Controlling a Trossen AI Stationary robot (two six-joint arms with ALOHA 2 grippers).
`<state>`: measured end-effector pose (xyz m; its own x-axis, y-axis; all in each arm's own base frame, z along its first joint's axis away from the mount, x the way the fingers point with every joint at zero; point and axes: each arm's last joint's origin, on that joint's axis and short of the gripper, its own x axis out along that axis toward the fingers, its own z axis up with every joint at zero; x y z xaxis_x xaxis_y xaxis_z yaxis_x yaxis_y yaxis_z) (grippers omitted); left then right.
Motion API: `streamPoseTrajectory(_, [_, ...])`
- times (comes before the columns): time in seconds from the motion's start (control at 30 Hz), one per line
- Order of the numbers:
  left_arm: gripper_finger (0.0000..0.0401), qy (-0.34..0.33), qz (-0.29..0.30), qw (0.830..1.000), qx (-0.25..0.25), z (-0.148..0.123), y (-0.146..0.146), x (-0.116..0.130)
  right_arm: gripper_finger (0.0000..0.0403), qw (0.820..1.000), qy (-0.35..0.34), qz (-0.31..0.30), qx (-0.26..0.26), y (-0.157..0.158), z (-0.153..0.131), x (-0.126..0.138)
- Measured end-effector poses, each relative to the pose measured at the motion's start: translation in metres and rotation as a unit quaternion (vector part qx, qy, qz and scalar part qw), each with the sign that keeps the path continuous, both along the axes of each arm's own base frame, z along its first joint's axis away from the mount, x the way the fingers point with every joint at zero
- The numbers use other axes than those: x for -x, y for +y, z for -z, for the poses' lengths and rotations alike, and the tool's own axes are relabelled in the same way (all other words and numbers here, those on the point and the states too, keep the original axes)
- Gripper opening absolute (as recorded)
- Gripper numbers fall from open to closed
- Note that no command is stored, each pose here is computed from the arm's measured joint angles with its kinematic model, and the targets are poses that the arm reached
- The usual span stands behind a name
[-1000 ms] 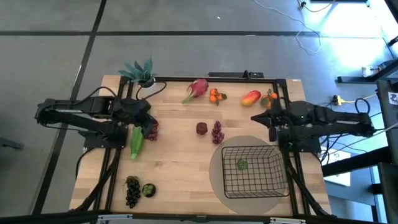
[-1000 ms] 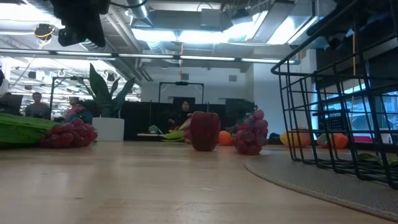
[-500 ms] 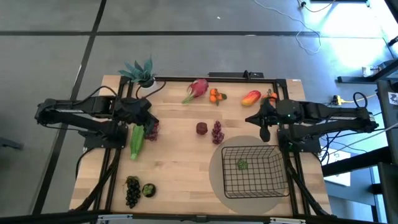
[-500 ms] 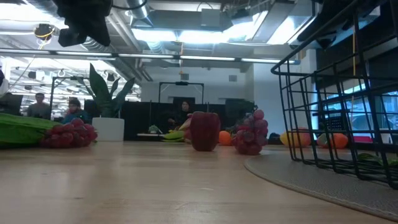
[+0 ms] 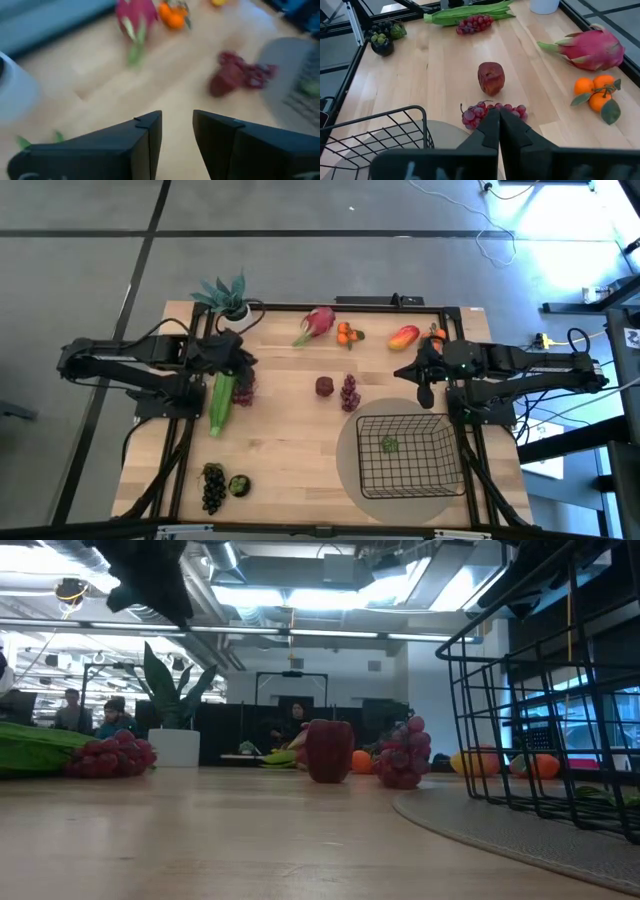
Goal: Build produce basket
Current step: Put the red dragon fruit into the black wire basket
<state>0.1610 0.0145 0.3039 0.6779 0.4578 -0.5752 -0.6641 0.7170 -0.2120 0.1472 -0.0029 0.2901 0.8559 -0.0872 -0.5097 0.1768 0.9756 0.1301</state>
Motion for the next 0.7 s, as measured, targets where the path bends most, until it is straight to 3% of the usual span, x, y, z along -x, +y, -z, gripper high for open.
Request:
streamPoseTrajectory(0.2, [0.0097, 0.048, 0.022, 0.994, -0.091, 0.004, 0.006, -0.016, 0.0000, 1.000, 0.000, 0.001, -0.002, 0.000, 0.000, 0.000])
streamPoseTrajectory(0.57, [0.0096, 0.071, 0.067, 0.989, -0.109, 0.029, 0.038, -0.072, 0.0000, 1.000, -0.001, 0.001, -0.001, 0.000, 0.000, 0.000])
streamPoseTrajectory(0.7, [0.0096, 0.108, 0.088, 0.982, -0.127, 0.047, 0.053, -0.088, 0.0000, 1.000, 0.000, 0.000, 0.000, 0.000, 0.000, 0.000])
